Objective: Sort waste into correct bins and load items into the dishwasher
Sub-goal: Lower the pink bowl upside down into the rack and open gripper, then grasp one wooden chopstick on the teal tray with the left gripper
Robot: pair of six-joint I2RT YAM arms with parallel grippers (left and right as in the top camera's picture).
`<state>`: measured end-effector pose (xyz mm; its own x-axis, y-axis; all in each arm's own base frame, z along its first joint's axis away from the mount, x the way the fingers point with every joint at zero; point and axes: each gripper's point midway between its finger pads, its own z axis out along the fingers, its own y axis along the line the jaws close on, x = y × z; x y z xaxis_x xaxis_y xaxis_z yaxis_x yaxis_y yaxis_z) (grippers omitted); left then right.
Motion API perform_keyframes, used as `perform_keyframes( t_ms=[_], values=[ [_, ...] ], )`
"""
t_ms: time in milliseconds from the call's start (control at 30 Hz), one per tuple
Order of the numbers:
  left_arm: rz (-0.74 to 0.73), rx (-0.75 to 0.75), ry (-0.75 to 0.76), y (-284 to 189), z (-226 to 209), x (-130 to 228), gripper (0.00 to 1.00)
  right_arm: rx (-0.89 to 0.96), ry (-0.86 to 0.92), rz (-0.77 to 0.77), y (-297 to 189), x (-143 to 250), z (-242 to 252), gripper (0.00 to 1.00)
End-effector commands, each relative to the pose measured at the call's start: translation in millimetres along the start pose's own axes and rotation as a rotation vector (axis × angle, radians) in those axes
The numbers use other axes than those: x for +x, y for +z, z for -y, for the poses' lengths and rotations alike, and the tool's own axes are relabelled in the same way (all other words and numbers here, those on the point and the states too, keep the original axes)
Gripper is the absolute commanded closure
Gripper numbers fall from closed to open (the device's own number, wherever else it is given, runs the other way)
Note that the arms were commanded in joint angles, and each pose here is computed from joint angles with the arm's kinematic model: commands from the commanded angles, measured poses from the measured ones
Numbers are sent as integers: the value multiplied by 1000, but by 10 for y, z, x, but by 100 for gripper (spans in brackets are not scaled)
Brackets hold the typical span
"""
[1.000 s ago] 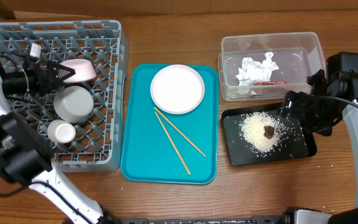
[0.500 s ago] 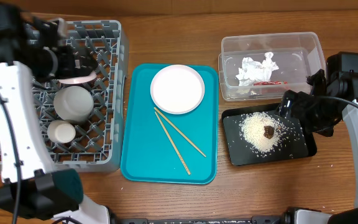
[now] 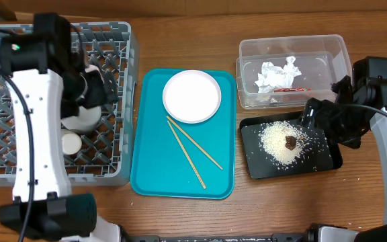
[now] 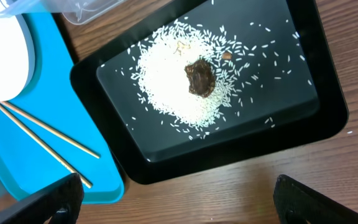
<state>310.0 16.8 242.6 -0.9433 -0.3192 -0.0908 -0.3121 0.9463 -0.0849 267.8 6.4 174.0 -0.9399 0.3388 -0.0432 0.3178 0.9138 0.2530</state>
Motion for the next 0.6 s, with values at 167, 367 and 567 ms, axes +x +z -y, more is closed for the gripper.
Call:
perform_keyframes(
  t_ms=[167, 367, 567],
  values=[
    [122, -33, -64, 187, 344, 520, 0, 0, -9, 21, -53, -25, -9, 0],
    [132, 24, 108, 943, 977, 709, 0, -1, -9, 22, -53, -26, -10, 0],
    [24, -58, 188, 1685, 1072, 926, 0, -1, -9, 21, -53, -25, -10, 0]
  ],
)
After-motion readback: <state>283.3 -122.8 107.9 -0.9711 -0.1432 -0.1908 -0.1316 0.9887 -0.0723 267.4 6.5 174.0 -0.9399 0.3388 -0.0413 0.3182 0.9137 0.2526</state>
